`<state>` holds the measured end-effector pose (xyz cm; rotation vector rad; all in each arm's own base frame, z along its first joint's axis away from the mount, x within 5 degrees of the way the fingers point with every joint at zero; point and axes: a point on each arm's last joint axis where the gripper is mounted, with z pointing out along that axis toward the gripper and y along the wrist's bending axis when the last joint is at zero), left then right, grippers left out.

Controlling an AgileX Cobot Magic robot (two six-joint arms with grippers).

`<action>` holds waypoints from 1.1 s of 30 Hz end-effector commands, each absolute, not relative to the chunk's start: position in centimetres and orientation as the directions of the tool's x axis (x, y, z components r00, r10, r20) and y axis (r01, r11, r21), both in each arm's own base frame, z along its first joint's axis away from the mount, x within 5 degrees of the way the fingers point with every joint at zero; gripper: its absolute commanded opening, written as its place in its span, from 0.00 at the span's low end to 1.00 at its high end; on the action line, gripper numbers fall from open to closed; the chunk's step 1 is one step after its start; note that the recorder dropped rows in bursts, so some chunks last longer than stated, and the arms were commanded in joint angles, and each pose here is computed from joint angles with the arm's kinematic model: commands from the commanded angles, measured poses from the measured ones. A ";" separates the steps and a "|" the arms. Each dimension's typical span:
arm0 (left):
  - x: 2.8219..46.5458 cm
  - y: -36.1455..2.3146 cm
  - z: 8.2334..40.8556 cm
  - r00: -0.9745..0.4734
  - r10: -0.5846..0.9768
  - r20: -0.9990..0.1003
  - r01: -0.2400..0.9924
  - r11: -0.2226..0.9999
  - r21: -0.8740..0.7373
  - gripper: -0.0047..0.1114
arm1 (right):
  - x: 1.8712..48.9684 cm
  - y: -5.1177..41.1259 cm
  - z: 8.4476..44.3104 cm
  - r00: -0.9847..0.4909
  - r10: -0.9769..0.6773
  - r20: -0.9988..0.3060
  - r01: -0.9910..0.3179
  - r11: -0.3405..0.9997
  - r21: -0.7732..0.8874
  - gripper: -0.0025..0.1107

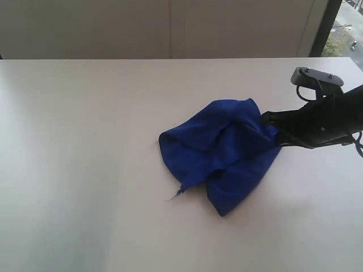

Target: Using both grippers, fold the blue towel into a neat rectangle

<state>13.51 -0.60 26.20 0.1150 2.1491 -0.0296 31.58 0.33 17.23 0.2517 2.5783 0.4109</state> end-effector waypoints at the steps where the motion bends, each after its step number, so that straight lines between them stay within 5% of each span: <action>1: 16.2 -2.9 24.6 -0.678 0.130 -0.724 0.248 0.967 -0.058 0.04 | 31.5 0.3 17.0 -0.853 0.255 -0.456 0.102 0.938 0.332 0.02; 12: 23.4 -13.9 21.1 -0.647 0.369 -0.668 0.550 0.832 -0.074 0.04 | 31.7 0.3 15.4 -0.875 0.256 -0.412 0.119 0.937 0.330 0.02; 25: 31.2 -22.5 18.8 -0.735 0.386 -0.557 0.579 0.786 -0.218 0.04 | 32.1 0.0 15.4 -0.854 0.266 -0.447 0.132 0.942 0.308 0.02; 33: 33.2 -27.2 19.7 -0.704 0.430 -0.566 0.682 0.632 -0.368 0.04 | 32.1 -0.1 15.4 -0.850 0.267 -0.454 0.135 0.943 0.303 0.02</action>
